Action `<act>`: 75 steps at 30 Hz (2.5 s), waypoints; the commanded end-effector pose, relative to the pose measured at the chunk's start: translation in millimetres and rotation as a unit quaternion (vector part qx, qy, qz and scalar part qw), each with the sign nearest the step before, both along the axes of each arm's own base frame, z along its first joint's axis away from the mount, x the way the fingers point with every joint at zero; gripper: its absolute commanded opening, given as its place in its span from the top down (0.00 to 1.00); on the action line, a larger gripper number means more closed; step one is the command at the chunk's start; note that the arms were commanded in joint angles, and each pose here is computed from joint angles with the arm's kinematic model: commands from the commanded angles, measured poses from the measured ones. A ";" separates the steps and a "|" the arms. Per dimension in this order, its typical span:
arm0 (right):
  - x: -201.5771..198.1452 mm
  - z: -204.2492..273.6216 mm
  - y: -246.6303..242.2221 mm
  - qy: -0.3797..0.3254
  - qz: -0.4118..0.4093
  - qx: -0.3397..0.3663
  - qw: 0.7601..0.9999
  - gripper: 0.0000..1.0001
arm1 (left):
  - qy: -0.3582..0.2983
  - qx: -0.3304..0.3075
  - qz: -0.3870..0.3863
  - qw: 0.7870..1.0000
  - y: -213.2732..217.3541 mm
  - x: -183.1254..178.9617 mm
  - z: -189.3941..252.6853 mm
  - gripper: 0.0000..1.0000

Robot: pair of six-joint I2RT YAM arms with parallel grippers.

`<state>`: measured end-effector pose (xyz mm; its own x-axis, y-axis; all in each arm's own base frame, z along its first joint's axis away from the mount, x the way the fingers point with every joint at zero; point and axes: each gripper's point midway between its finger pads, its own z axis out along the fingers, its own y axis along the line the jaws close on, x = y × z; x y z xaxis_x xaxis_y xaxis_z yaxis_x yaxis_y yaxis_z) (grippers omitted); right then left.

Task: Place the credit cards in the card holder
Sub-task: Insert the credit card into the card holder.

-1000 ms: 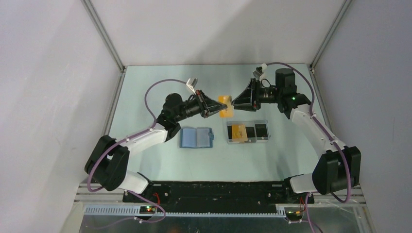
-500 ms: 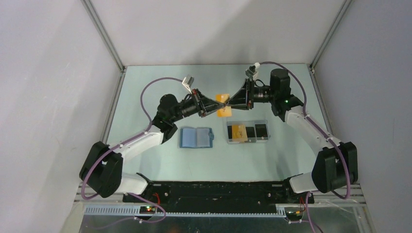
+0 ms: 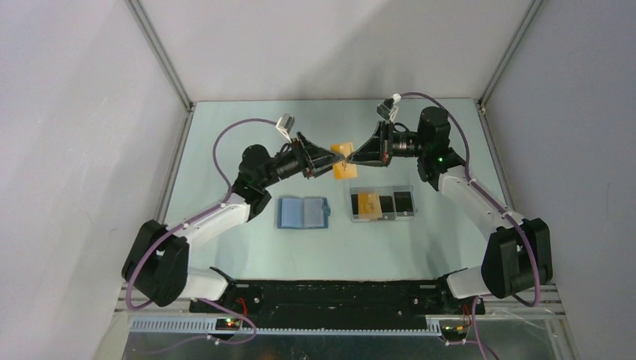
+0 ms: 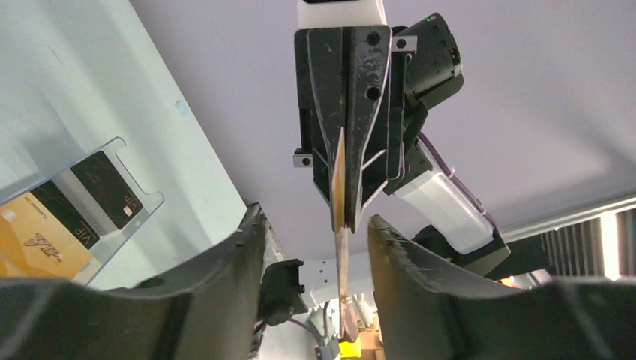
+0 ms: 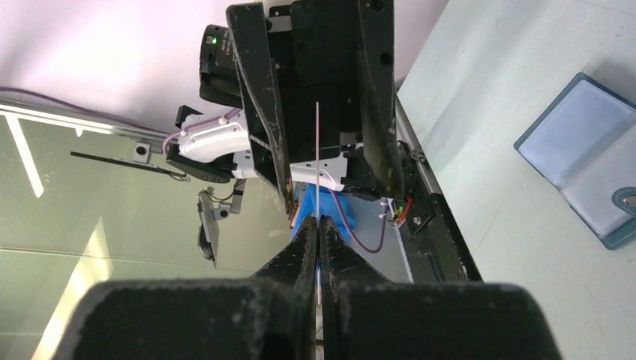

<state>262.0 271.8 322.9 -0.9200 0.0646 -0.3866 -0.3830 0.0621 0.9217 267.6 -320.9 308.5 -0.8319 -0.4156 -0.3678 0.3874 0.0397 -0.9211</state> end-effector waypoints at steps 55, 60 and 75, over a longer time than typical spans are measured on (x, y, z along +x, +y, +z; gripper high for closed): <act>-4.7 -271.9 101.9 0.131 0.051 -0.323 0.936 1.00 | 0.237 0.606 0.141 0.746 196.9 -8.8 -291.2 0.61; 1.0 -272.1 104.1 0.129 0.052 -0.311 0.940 1.00 | 0.237 0.606 0.138 0.747 196.1 -9.0 -291.7 0.62; 21.9 -258.1 110.2 0.110 0.062 -0.243 0.962 1.00 | 0.244 0.612 0.127 0.741 196.8 -12.2 -299.0 0.66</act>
<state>271.2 371.0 49.9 -0.9815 -0.1782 -0.0698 -0.1572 0.5432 0.8247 252.5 -129.2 14.5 -0.9379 -0.2076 -0.2779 -0.1557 0.9679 -0.1975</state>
